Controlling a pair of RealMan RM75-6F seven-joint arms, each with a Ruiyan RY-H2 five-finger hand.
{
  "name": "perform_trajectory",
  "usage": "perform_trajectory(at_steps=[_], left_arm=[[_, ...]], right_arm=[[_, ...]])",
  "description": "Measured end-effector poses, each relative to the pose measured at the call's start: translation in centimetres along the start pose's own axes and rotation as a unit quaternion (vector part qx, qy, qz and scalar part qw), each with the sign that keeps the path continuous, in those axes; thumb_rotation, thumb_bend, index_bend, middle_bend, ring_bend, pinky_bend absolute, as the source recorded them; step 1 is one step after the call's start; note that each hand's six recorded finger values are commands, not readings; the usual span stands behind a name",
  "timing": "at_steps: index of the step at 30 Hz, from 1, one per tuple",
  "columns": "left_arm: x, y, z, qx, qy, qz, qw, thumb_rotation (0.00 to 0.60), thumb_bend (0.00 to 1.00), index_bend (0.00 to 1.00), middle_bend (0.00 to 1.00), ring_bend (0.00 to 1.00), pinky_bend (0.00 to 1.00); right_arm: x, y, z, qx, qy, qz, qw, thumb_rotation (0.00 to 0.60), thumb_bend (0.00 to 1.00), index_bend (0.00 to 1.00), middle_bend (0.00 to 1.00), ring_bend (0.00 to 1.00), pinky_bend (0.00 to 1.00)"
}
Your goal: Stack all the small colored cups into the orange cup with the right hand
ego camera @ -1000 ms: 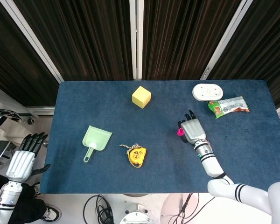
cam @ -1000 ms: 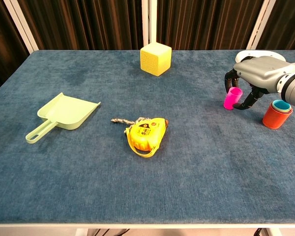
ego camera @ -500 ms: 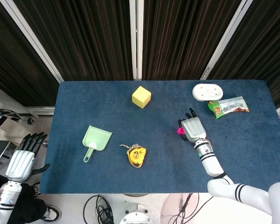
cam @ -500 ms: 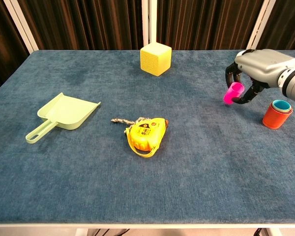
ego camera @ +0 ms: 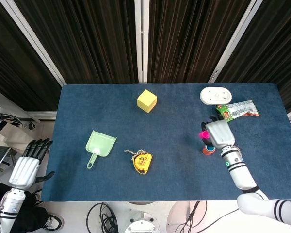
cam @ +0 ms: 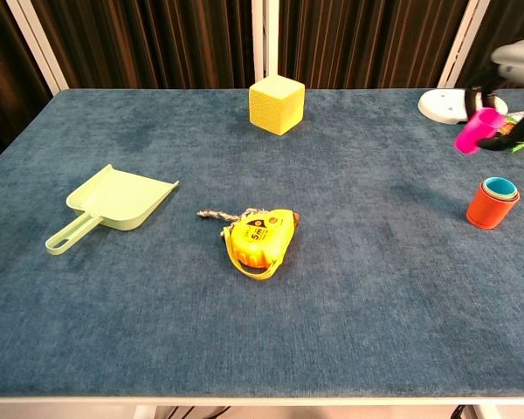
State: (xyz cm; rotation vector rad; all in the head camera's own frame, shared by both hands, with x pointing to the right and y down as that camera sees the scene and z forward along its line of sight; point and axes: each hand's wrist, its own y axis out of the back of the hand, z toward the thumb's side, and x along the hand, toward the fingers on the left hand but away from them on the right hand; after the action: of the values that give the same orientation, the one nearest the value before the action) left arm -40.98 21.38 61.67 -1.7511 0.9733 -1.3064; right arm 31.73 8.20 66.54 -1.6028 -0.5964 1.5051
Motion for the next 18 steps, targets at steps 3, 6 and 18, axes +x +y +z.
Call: perform_trajectory(at_steps=[3,6,18], left_arm=[[0.0,0.0,0.2,0.001,-0.003,0.001,1.0000,0.600,0.15,0.04,0.02,0.00,0.00],[0.0,0.1,0.3,0.001,-0.003,0.004,1.0000,0.600,0.15,0.04,0.02,0.00,0.00],[-0.1,0.3,0.1,0.001,0.000,0.006,1.0000,0.600,0.15,0.04,0.02,0.00,0.00]], right_arm=[[1.1,-0.3,-1.1,0.006,-0.008,0.016,0.9998,0.600,0.25,0.59,0.54,0.22,0.00],[1.5,-0.9,-1.3,0.011,-0.007,0.031,0.9994,0.600,0.25,0.60,0.55,0.22,0.00],[1.7,-1.4,-1.0,0.026,0.000,0.053,0.9983,0.600,0.25,0.61,0.55,0.22,0.00]])
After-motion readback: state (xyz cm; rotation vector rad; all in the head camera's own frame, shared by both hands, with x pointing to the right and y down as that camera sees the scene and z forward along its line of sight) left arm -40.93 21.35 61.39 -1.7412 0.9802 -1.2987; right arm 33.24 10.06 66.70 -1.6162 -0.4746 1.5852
